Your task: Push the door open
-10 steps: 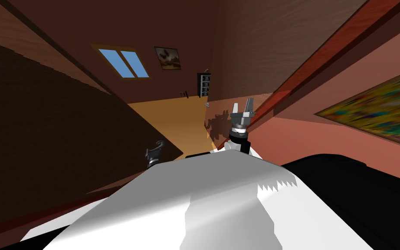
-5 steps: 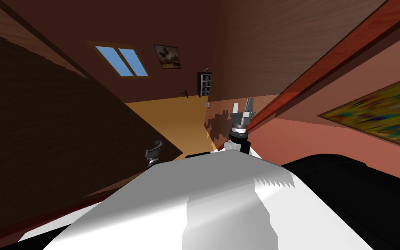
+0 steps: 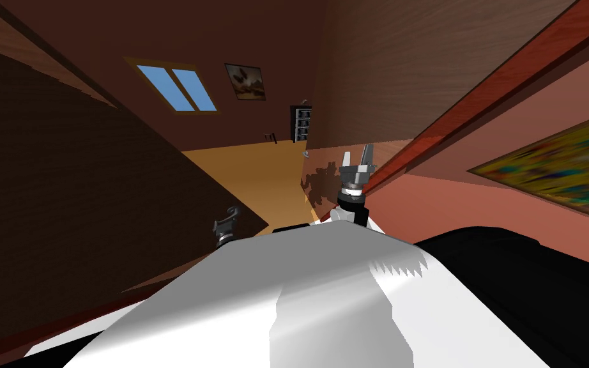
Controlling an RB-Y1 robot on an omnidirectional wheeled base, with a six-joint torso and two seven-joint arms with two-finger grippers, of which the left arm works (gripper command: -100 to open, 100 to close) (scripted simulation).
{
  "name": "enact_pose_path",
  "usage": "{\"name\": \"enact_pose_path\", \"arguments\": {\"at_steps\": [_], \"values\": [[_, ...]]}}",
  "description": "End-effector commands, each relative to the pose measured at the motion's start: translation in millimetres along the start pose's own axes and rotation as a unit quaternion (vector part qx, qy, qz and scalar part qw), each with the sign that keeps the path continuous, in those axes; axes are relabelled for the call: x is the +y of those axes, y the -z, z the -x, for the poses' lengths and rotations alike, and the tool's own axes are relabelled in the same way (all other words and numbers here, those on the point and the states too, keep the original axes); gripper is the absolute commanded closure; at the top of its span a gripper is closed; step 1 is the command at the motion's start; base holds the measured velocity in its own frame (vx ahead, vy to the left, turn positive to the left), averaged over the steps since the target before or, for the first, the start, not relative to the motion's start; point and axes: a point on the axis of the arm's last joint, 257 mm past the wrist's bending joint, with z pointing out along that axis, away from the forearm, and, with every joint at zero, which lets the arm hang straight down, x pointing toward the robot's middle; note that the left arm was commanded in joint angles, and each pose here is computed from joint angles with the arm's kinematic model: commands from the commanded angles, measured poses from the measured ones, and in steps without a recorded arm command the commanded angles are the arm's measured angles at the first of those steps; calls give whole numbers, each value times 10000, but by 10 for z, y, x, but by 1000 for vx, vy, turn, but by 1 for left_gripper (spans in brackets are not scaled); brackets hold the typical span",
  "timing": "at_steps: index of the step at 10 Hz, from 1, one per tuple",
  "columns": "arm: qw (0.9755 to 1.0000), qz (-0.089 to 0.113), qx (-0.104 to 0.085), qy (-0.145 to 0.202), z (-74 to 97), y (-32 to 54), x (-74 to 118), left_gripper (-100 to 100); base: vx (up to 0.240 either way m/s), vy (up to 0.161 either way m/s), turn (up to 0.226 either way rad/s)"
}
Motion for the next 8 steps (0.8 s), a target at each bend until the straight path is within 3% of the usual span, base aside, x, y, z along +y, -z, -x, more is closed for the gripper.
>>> {"name": "enact_pose_path", "arguments": {"at_steps": [1,3,6,7,8], "values": [[9993,100,-253,261,173,-115,102,100,21,1,-10],[9981,152,-247,539,167,-124,127,100,55,0,4],[9981,149,-207,552,134,-109,117,100,12,4,-3],[9962,204,-244,817,161,-133,152,100,27,-3,-17],[9962,204,-239,818,157,-131,151,100,29,-3,-10]]}}
